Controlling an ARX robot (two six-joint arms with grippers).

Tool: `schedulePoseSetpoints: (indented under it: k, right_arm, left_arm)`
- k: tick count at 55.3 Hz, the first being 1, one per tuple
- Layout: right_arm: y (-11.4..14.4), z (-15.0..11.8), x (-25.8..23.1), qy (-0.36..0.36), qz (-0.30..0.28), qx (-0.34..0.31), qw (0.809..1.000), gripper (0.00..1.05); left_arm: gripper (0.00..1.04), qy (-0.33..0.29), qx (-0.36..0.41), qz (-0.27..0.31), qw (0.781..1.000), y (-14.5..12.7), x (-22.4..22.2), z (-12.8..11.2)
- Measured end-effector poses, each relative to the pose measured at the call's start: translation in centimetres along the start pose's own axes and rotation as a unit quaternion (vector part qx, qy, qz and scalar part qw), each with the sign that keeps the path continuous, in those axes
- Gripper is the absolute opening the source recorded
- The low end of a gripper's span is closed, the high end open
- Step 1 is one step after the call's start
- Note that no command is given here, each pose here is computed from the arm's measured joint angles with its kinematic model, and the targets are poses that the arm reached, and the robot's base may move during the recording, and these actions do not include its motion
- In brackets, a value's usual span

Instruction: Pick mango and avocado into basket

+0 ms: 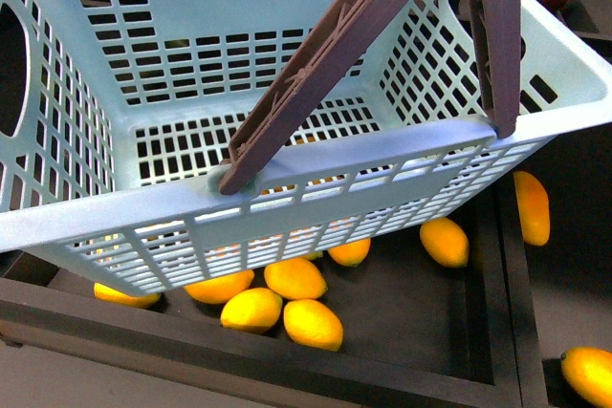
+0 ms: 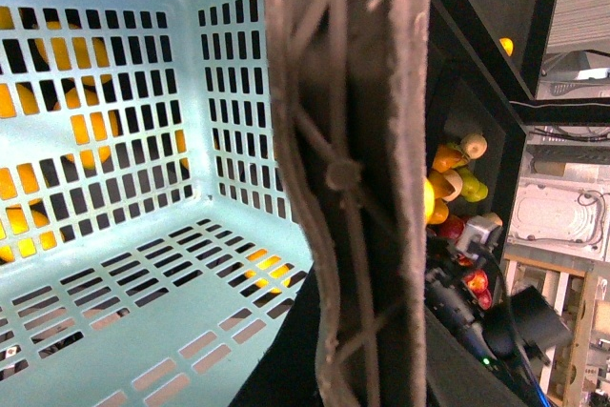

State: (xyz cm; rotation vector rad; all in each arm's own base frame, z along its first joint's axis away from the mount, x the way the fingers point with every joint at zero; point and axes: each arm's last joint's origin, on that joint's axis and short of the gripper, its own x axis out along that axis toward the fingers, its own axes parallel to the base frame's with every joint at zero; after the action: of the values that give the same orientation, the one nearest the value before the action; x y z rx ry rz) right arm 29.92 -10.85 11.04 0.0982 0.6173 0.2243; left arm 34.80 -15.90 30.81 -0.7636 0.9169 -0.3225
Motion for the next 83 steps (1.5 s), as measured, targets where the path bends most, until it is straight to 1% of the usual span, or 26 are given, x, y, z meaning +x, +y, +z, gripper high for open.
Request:
schedulePoseSetpoints:
  k: [7, 11, 17, 21, 25, 32, 35, 40, 46, 48, 51, 56, 62, 63, 69, 72, 74, 78, 79, 81, 83]
  right_arm:
    - [3.8, 3.8, -2.7, -0.082, 0.025, -0.006, 0.996, 0.57]
    - [5.3, 5.0, -3.4, -0.104, 0.039, -0.009, 0.994, 0.57]
    - [9.0, 6.8, -4.0, -0.131, 0.072, -0.017, 0.989, 0.57]
    - [11.7, 7.5, -3.5, -0.134, 0.100, -0.029, 0.985, 0.57]
    - [13.6, 8.0, -2.9, -0.135, 0.114, -0.041, 0.983, 0.57]
    - [16.0, 8.6, -1.8, -0.133, 0.129, -0.058, 0.981, 0.57]
    - [16.9, 8.3, -1.3, -0.125, 0.138, -0.065, 0.980, 0.57]
    - [17.7, 7.9, -0.7, -0.114, 0.146, -0.073, 0.980, 0.57]
    - [18.2, 7.4, -0.1, -0.103, 0.142, -0.079, 0.981, 0.57]
    - [18.4, 7.2, 0.2, -0.100, 0.138, -0.083, 0.982, 0.59]
    - [18.5, 6.9, 0.5, -0.094, 0.136, -0.082, 0.983, 0.69]
    - [18.7, 6.7, 0.7, -0.089, 0.136, -0.079, 0.984, 0.81]
    - [18.5, 7.0, 0.7, -0.099, 0.126, -0.061, 0.985, 0.98]
    - [18.5, 7.0, 0.7, -0.101, 0.125, -0.058, 0.985, 0.99]
    - [17.1, 7.7, 0.4, -0.131, 0.091, -0.015, 0.987, 0.96]
    - [15.8, 8.1, 0.2, -0.147, 0.059, 0.018, 0.987, 0.97]
    - [14.5, 8.3, -0.1, -0.156, 0.028, 0.047, 0.986, 0.97]
    - [12.2, 8.3, -0.7, -0.167, -0.028, 0.085, 0.982, 0.97]
    - [11.8, 8.2, -0.8, -0.171, -0.039, 0.087, 0.981, 0.96]
    - [10.8, 7.7, -1.3, -0.211, -0.073, 0.072, 0.972, 0.90]
    - [10.3, 7.1, -1.8, -0.240, -0.094, 0.052, 0.965, 0.85]
  left_arm:
    - [0.08, 0.000, 0.000, 0.000, 1.000, 0.0, 0.0, 0.0]
    - [0.08, 0.000, 0.000, 0.000, 1.000, 0.0, 0.0, 0.0]
    - [0.08, 0.000, 0.000, 0.000, 1.000, 0.0, 0.0, 0.0]
    - [0.08, 0.000, 0.000, 0.000, 1.000, 0.0, 0.0, 0.0]
    - [0.08, 0.001, 0.000, -0.001, 1.000, 0.0, 0.0, 0.0]
    - [0.08, 0.000, 0.000, 0.000, 1.000, 0.0, 0.0, 0.0]
    - [0.08, 0.000, 0.000, 0.000, 1.000, 0.0, 0.0, 0.0]
    - [0.08, 0.000, 0.001, 0.000, 1.000, 0.0, 0.0, 0.0]
    - [0.08, 0.000, 0.001, 0.000, 1.000, 0.0, 0.0, 0.0]
    - [0.08, 0.000, 0.001, 0.000, 1.000, 0.0, 0.0, 0.0]
    - [0.08, 0.000, 0.001, 0.000, 1.000, 0.0, 0.0, 0.0]
    - [0.08, 0.000, 0.001, 0.000, 1.000, 0.0, 0.0, 0.0]
    - [0.08, 0.001, 0.001, -0.001, 1.000, 0.0, 0.0, 0.0]
    - [0.08, 0.001, 0.002, -0.001, 1.000, 0.0, 0.0, 0.0]
    - [0.08, 0.001, 0.002, 0.003, 1.000, 0.1, 0.2, 0.0]
    - [0.08, -0.001, 0.002, 0.004, 1.000, 0.1, 0.2, 0.0]
    - [0.08, -0.003, 0.002, 0.006, 1.000, 0.1, 0.2, 0.0]
    - [0.08, -0.004, 0.003, 0.007, 1.000, 0.2, 0.2, 0.1]
    - [0.08, -0.005, 0.002, 0.007, 1.000, 0.2, 0.2, 0.1]
    - [0.08, -0.004, 0.002, 0.007, 1.000, 0.2, 0.2, 0.1]
    - [0.08, -0.004, 0.002, 0.007, 1.000, 0.2, 0.2, 0.1]
